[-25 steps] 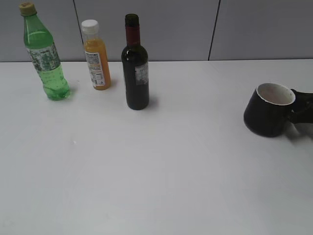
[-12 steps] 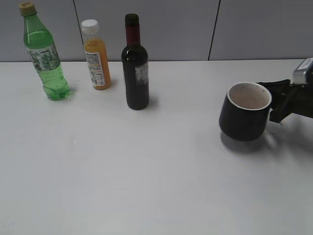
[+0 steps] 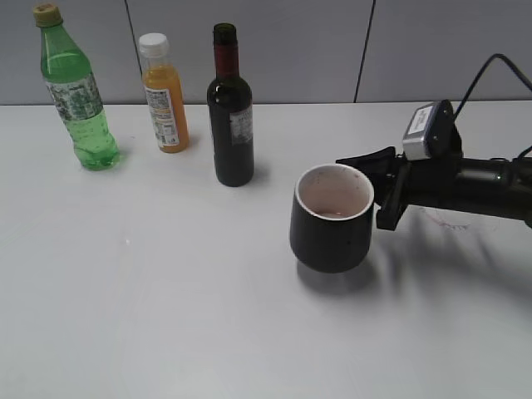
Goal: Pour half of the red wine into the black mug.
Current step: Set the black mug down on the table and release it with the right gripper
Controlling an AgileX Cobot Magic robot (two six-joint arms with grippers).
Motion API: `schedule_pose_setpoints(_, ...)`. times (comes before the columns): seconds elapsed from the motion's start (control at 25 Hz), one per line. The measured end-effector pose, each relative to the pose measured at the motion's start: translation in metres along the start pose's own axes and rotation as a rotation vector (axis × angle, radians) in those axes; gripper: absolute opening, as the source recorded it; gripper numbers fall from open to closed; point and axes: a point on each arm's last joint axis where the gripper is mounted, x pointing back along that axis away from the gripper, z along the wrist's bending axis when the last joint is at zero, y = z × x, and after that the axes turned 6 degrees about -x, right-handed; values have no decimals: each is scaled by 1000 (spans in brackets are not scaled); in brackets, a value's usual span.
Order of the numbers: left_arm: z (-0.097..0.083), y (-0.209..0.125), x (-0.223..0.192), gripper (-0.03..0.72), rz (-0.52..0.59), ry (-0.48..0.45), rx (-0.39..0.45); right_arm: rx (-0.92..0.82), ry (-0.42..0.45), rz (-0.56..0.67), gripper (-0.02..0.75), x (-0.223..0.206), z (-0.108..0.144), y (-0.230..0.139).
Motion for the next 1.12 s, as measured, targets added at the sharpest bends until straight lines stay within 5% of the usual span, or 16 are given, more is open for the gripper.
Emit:
schedule_pose_setpoints(0.56, 0, 0, 0, 589, 0, 0, 0, -8, 135, -3, 36, -63, 36, -8)
schedule_pose_setpoints(1.12, 0, 0, 0, 589, 0, 0, 0, -86, 98, 7, 41, -84, 28, -38)
